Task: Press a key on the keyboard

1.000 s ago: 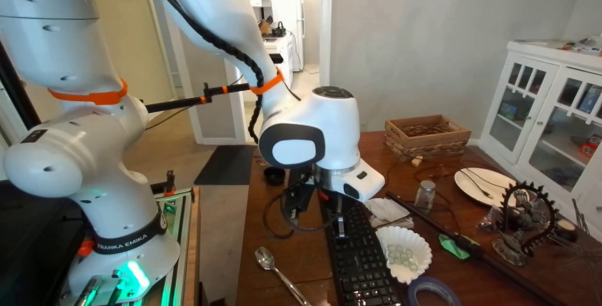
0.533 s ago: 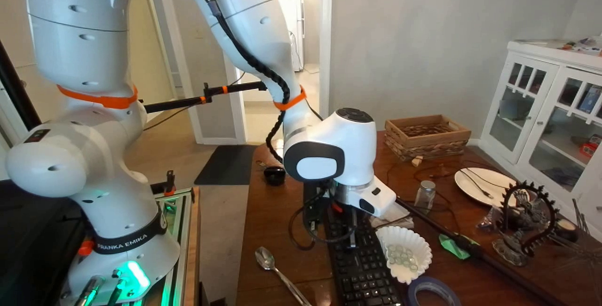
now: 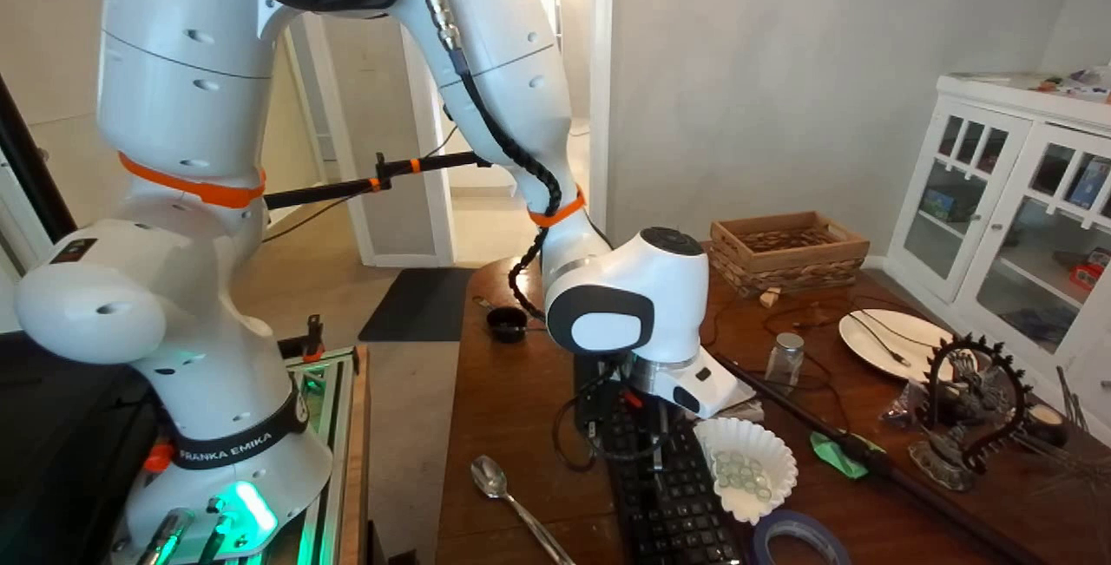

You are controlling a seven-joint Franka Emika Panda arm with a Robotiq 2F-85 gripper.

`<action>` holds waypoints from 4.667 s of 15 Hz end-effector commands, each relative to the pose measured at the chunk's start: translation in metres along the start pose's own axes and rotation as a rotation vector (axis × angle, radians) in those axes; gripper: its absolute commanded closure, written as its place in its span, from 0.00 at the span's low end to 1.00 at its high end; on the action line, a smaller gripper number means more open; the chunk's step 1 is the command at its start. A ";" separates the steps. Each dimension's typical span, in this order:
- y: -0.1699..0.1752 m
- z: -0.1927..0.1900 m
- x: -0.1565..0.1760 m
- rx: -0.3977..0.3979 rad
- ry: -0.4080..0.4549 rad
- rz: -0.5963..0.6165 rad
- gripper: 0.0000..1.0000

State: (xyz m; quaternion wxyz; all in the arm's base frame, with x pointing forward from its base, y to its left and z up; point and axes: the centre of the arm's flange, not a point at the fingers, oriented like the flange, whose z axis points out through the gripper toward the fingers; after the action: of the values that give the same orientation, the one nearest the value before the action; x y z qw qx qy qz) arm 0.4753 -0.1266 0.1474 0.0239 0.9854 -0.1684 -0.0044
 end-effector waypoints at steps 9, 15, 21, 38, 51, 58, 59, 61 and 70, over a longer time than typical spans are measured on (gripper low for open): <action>-0.006 0.023 0.011 0.013 -0.008 0.038 1.00; -0.008 0.031 0.007 0.002 -0.008 0.037 1.00; -0.010 0.040 -0.006 -0.029 0.084 0.054 1.00; -0.015 0.047 -0.032 -0.015 0.215 0.088 1.00; -0.002 -0.065 -0.037 -0.106 0.200 0.131 1.00; -0.034 -0.120 -0.046 -0.031 0.063 0.178 0.60; -0.038 -0.129 -0.049 -0.029 0.062 0.175 0.53; -0.047 -0.147 -0.054 -0.036 0.065 0.190 0.38; -0.067 -0.183 -0.084 -0.077 -0.002 0.218 0.00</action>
State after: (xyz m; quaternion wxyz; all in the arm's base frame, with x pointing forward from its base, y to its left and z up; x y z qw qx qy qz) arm 0.4458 -0.0262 0.3147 0.0687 0.9603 -0.2697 0.0192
